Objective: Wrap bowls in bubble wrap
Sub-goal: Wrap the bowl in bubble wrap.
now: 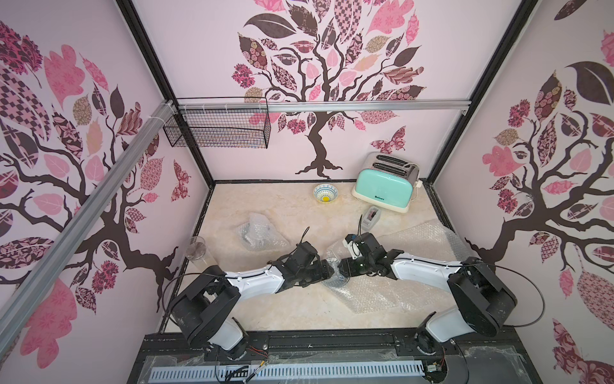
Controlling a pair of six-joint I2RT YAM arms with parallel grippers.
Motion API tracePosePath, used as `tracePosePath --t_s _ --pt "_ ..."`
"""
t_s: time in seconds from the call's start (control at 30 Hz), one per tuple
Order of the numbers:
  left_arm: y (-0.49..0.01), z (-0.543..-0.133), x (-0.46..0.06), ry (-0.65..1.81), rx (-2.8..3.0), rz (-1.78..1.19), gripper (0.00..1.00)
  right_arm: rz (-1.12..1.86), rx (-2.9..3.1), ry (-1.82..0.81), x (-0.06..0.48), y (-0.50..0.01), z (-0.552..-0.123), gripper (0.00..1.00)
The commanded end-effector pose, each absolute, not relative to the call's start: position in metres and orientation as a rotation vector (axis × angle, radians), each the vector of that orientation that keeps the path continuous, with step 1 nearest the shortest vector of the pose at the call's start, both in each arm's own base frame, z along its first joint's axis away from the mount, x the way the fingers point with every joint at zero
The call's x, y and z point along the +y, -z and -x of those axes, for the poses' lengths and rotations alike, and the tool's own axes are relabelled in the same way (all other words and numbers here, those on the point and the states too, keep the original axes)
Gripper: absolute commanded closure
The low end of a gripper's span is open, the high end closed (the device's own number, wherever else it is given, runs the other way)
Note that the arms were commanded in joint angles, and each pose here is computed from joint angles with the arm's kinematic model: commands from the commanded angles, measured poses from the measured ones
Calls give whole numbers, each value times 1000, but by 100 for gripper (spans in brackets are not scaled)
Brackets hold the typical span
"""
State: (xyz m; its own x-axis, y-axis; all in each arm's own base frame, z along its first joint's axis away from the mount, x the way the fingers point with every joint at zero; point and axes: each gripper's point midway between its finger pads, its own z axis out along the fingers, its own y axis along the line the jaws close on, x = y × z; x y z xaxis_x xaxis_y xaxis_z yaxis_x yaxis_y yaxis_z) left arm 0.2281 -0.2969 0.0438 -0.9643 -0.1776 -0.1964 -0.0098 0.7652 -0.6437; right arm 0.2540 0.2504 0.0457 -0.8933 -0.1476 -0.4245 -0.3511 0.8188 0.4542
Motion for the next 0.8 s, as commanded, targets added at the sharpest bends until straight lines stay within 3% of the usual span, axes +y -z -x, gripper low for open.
tracePosePath --t_s 0.0,0.17,0.33,0.4,0.77 --pt "-41 -233 -309 1039 2720 136 18 380 2642 -756 248 -43 -249 49" --pt "-22 -233 -308 965 2780 109 26 382 2639 -753 248 -44 -248 49" --pt "-13 -233 -292 794 2842 46 50 370 2594 -728 245 -58 -255 46" --pt "-14 -233 -285 767 2849 31 55 365 2571 -708 243 -66 -258 45" --pt "-29 -238 -220 541 2878 48 64 223 2443 -629 216 -101 -286 36"
